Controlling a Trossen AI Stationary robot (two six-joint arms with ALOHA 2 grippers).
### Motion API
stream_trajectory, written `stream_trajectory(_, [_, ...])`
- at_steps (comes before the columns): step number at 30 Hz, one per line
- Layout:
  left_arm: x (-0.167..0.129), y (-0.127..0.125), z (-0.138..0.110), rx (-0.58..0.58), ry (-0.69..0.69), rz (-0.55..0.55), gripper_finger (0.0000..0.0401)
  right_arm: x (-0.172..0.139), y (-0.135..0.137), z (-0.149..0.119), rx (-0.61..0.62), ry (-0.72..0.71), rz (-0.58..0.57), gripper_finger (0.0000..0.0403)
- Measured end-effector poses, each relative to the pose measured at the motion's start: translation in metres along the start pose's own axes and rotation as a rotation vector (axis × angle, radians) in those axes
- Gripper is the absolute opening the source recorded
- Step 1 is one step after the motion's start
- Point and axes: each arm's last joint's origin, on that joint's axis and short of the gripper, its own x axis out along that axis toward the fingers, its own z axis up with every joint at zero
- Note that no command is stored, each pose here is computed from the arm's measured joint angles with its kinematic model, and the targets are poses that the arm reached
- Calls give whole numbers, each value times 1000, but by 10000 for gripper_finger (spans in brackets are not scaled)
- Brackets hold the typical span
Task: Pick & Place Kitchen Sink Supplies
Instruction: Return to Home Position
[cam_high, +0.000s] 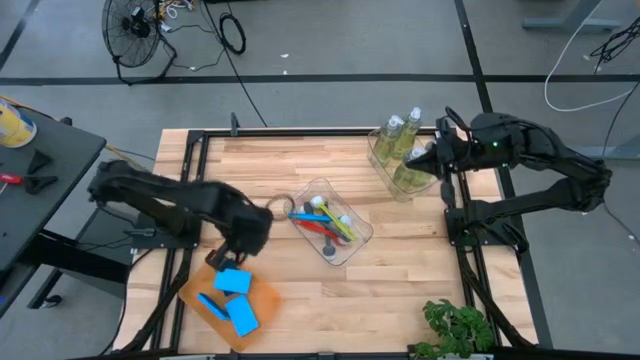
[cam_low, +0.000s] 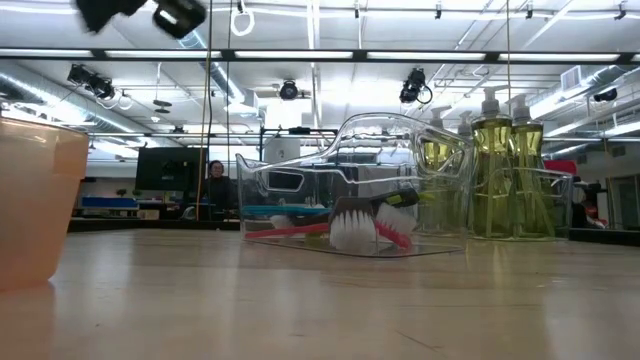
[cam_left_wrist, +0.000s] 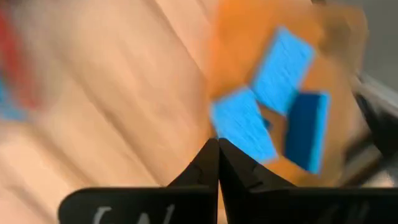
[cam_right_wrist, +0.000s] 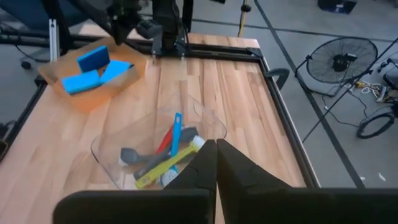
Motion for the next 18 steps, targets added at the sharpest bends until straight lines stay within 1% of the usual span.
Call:
stream_trajectory(4, [-32, 5, -11, -13, -188, 146, 6, 6, -1, 6, 10, -34, -5, 8])
stream_trajectory(8, [-59, 9, -26, -66, -324, 236, 3, 16, -2, 12, 9, -55, -8, 8])
stream_trajectory(14, [-90, 11, -47, -111, -487, 359, 4, 37, -2, 11, 16, 26, 3, 8])
stream_trajectory(18, [-106, 13, -56, -133, -592, 429, 3, 52, -2, 10, 58, 46, 5, 8])
